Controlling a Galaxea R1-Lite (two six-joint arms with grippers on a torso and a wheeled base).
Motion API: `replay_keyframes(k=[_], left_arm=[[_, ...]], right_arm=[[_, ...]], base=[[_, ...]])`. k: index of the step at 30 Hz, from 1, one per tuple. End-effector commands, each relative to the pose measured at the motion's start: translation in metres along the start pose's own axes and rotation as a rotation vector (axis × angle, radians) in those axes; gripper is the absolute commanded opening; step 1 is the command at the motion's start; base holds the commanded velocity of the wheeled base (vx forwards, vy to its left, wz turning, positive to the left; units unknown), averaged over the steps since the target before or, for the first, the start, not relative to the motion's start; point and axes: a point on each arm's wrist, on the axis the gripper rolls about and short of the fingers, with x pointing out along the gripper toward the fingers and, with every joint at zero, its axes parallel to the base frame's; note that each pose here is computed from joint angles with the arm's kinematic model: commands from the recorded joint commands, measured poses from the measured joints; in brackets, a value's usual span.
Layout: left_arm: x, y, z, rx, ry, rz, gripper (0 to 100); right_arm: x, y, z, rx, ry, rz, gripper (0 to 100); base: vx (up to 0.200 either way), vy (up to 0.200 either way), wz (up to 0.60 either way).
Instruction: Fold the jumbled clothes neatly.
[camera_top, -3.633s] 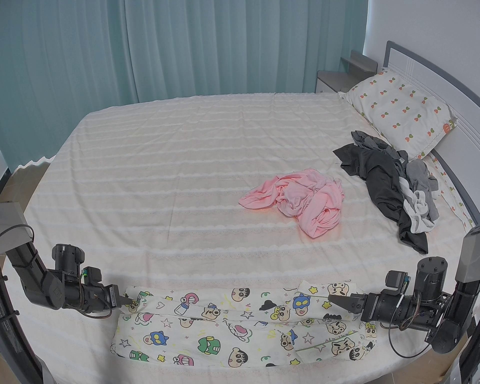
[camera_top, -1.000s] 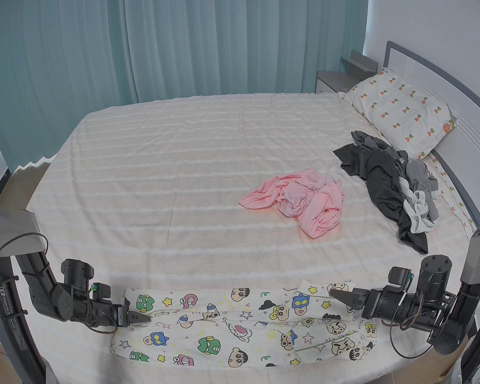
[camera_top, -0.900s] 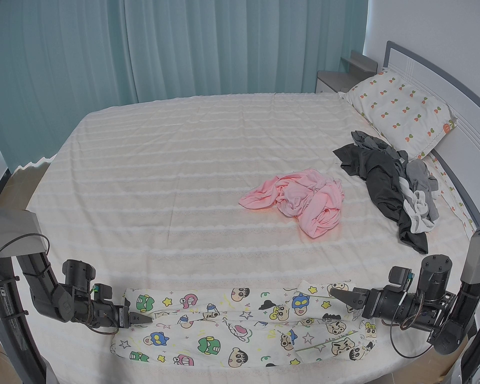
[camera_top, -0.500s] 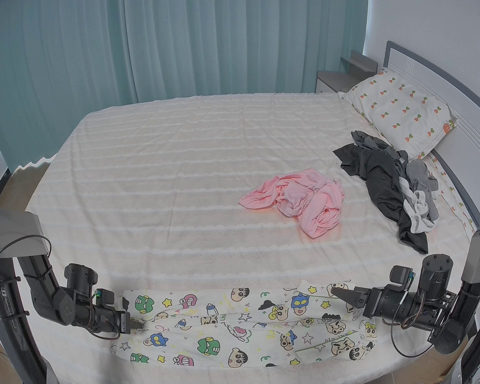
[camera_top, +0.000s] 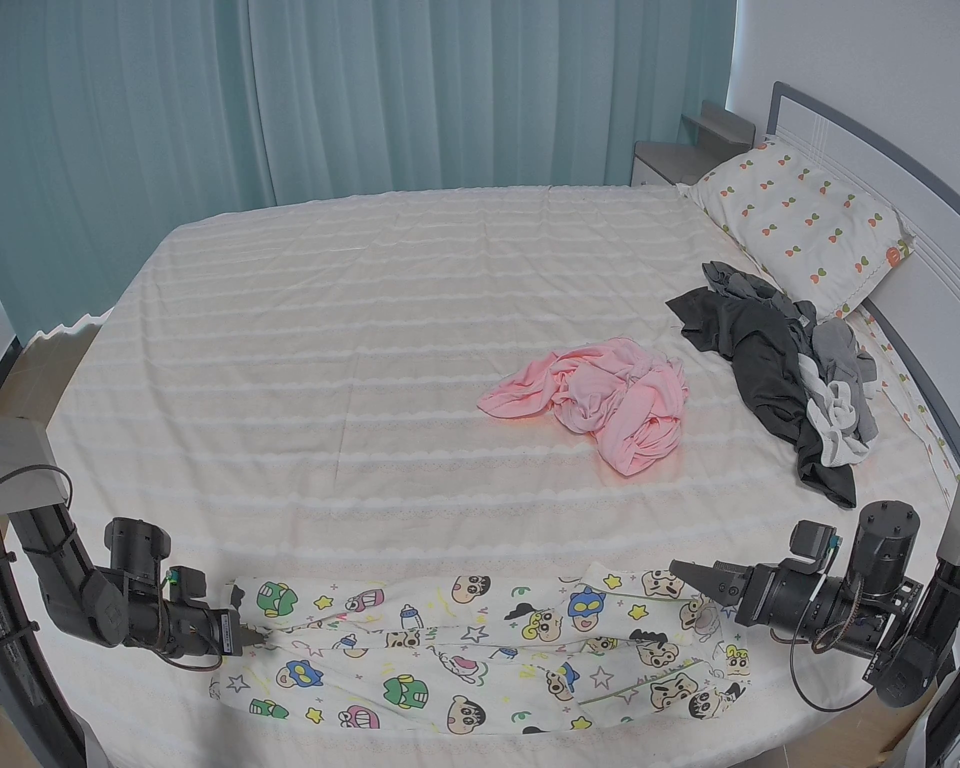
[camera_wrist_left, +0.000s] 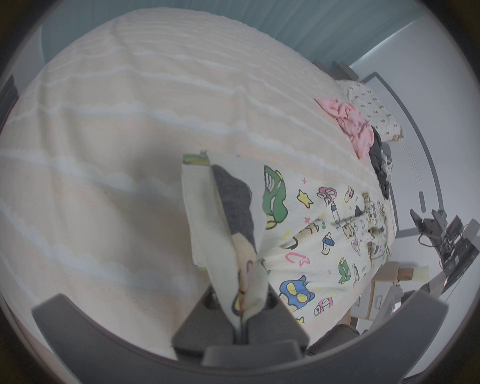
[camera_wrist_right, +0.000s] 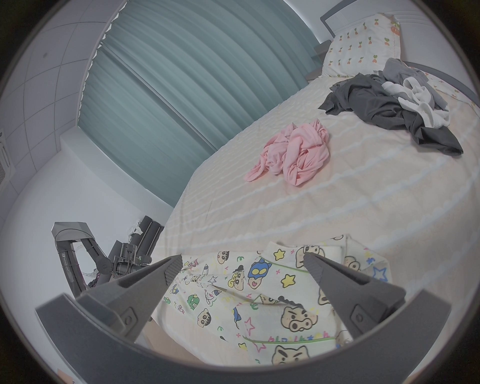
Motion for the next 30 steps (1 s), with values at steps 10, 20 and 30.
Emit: replay_keyframes(k=[10, 20, 30], left_arm=[[-0.041, 0.047, 0.009, -0.15, -0.173, 0.054, 0], [-0.086, 0.127, 0.029, -0.33, -0.367, 0.166, 0], [-0.154, 0.193, 0.048, -0.481, -0.477, 0.194, 0]], right_arm=[[-0.012, 0.005, 0.008, -0.011, -0.057, 0.023, 100], [-0.012, 0.005, 0.008, -0.009, -0.053, 0.023, 100], [-0.011, 0.004, 0.007, -0.007, -0.046, 0.018, 100]], base=[[0.0, 0.0, 0.0], [0.0, 0.0, 0.0], [0.0, 0.0, 0.0]])
